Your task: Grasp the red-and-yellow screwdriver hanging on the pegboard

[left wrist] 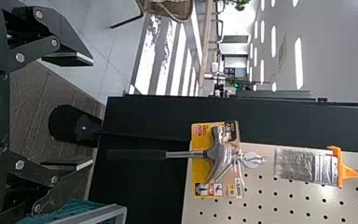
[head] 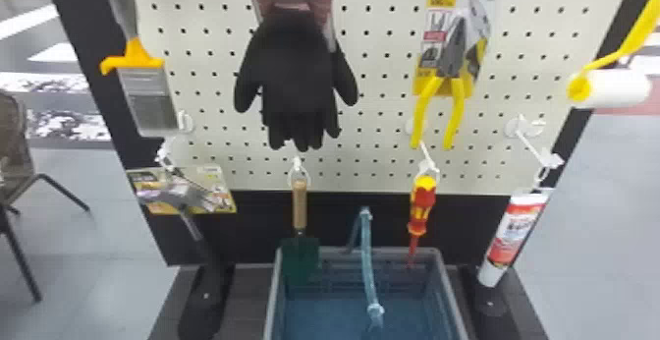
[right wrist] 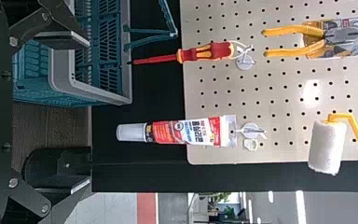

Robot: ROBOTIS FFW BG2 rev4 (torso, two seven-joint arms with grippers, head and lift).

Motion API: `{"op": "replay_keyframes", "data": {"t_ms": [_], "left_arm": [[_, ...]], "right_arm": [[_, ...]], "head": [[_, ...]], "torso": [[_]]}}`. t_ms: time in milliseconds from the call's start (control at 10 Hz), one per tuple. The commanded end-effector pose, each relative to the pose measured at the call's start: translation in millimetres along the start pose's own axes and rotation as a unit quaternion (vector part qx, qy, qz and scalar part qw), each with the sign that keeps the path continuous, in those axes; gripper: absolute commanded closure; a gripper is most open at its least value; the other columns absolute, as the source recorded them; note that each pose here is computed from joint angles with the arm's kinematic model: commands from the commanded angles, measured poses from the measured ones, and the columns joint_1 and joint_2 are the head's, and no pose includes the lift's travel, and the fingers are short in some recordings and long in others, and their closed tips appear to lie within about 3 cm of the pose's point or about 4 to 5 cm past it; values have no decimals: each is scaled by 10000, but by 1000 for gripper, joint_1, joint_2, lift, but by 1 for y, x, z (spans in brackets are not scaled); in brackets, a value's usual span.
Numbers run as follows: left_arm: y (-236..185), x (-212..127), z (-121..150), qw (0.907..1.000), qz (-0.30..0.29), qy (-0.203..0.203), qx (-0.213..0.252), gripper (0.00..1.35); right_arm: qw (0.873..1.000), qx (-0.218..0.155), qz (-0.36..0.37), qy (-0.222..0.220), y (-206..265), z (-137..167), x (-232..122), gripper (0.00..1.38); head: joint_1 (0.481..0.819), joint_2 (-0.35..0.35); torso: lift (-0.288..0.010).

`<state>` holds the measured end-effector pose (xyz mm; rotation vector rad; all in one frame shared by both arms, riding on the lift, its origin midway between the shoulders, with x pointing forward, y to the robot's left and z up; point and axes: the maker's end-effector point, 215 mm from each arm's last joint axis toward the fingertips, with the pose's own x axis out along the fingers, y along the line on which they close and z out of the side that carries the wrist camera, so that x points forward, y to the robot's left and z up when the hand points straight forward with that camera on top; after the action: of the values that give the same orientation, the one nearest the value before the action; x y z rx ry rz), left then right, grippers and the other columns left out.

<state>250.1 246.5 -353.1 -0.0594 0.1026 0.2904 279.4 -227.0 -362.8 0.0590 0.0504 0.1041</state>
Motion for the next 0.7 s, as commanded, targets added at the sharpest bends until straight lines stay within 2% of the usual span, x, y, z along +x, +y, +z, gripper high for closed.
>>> {"op": "replay_keyframes", "data": {"t_ms": [0, 600], "left_arm": [[1, -2, -2, 10000, 6, 39, 8, 510], [1, -3, -4, 10000, -26, 58, 26, 510]], "right_arm": [[10000, -3, 35, -7, -1, 1, 1, 263], [9979, -35, 586, -280, 10, 19, 44, 263]], "head": [[549, 0], [549, 0]], "torso": [[-100], [-100]]}}
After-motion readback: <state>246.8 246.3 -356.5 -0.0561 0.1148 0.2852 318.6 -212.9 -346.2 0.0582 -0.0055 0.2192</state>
